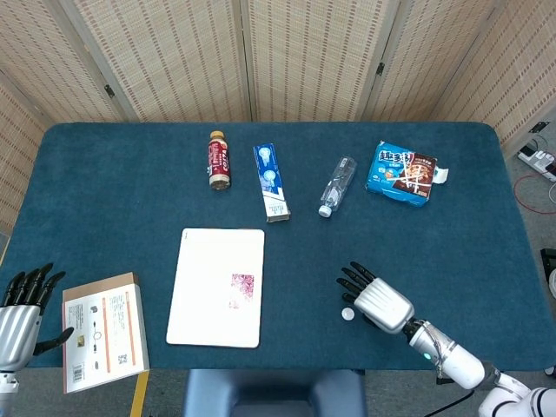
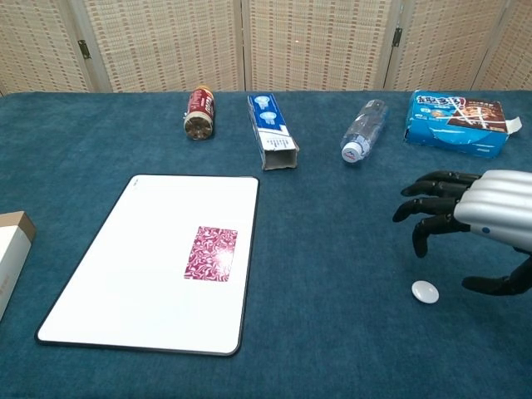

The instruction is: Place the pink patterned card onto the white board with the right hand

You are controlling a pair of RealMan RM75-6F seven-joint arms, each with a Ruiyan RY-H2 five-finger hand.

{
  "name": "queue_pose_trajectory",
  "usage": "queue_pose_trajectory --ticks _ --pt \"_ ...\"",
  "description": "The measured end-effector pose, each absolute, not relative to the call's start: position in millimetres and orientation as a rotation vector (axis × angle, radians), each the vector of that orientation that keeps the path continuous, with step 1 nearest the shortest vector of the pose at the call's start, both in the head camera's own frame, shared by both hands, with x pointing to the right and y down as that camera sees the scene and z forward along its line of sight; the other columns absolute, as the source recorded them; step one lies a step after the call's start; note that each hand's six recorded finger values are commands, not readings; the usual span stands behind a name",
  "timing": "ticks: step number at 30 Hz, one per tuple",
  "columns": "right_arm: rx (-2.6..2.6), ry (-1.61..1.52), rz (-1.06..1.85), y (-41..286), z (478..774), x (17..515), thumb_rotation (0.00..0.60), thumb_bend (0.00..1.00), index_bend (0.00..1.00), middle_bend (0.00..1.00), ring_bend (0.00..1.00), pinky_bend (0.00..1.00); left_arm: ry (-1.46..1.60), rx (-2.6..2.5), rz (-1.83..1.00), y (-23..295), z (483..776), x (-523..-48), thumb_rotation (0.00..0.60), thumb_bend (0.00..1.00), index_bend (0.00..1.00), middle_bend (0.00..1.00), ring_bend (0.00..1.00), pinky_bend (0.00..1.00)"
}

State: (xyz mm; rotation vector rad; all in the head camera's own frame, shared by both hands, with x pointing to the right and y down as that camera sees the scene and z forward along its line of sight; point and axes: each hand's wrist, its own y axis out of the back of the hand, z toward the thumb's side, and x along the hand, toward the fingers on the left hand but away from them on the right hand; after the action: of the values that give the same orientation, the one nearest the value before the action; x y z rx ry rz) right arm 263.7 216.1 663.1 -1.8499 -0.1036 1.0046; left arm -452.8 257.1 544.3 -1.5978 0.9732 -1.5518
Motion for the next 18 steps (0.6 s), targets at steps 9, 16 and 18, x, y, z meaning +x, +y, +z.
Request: queue_pose_trajectory --ticks 9,16,18 --pt "-1.850 -0.051 1.003 225.6 677.3 257.0 0.600 0.33 0.37 0.19 0.01 0.00 0.979 -1.599 -1.561 259.8 544.4 -456.7 0.600 0.21 0.15 0.08 0.09 0.00" --pt "-1.830 -0.014 1.000 228.2 682.6 251.0 0.600 0.33 0.38 0.19 0.01 0.00 0.980 -1.601 -1.563 260.7 545.2 -458.6 0.600 0.21 0.15 0.08 0.09 0.00" --pt "-1.829 -0.013 1.005 227.5 684.4 250.5 0.600 0.33 0.38 0.19 0.01 0.00 0.980 -1.601 -1.564 261.0 545.6 -459.0 0.600 0.21 0.15 0.08 0.09 0.00"
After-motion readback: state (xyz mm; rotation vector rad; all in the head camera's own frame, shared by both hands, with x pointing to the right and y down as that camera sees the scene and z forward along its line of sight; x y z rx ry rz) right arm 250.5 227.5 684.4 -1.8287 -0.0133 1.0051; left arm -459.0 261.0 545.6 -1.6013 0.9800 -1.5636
